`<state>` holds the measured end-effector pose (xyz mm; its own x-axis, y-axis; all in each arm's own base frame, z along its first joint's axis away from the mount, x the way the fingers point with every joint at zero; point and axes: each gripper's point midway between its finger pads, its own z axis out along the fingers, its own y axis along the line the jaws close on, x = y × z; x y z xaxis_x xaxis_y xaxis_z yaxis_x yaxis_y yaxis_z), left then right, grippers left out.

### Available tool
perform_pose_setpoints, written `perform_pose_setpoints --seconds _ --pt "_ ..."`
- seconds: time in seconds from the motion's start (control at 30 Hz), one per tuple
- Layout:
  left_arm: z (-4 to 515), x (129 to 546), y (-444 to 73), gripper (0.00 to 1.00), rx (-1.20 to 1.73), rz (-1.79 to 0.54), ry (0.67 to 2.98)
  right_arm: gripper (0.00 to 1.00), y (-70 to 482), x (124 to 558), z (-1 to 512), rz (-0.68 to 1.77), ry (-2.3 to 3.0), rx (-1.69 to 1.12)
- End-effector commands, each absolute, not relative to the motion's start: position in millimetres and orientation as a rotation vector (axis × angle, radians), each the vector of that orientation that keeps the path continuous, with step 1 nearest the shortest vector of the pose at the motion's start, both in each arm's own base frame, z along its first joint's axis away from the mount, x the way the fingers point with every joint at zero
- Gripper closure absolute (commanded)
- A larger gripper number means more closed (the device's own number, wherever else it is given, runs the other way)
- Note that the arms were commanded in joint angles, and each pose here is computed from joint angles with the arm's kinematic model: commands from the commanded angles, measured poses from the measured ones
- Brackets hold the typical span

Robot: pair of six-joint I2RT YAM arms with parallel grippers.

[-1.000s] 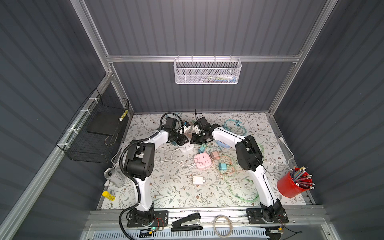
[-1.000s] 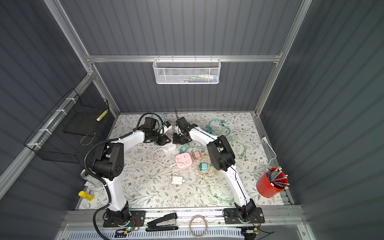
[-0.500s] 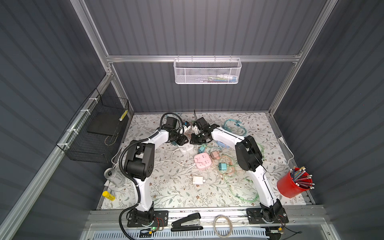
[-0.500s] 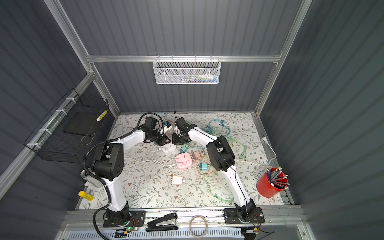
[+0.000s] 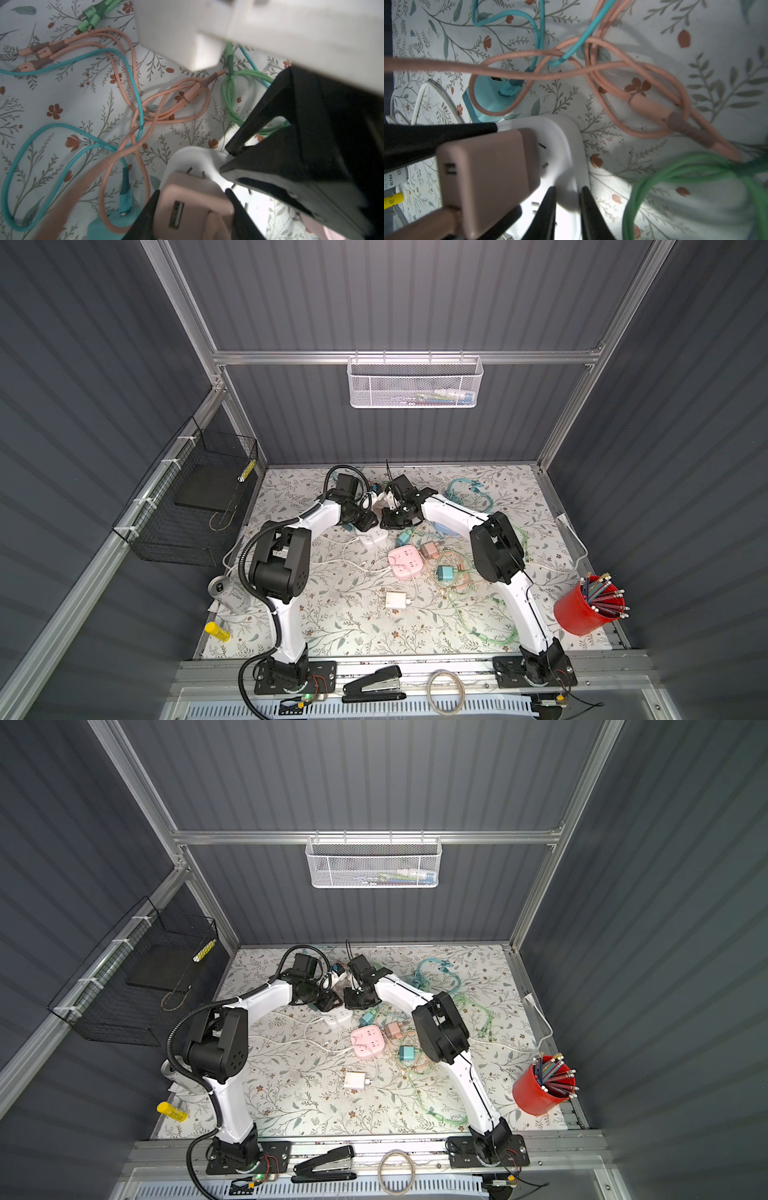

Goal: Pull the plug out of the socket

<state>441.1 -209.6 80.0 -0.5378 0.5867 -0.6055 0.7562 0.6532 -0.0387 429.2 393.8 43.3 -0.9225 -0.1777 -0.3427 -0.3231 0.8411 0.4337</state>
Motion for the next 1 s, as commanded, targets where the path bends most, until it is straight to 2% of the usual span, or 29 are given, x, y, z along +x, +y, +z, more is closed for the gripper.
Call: perform_pose_setpoints --seconds 0.0,0.6,0.77,0.97 --pt "155.5 454.4 -240.3 0.81 1.009 -0.538 2.096 0.77 370.3 404.2 -8.6 0.535 2.896 -0.399" --pt "140.0 451.8 -221.5 0.81 1.022 -0.458 2.174 0.75 375.3 403.9 -6.3 0.61 2.884 -0.37" --pt "139.4 456.4 -218.9 0.81 0.98 -0.506 2.192 0.7 383.5 403.6 0.6 0.695 2.848 -0.368" --pt "132.5 460.8 -221.2 0.8 0.949 -0.577 2.217 0.57 385.9 418.6 30.9 0.801 2.737 -0.311"
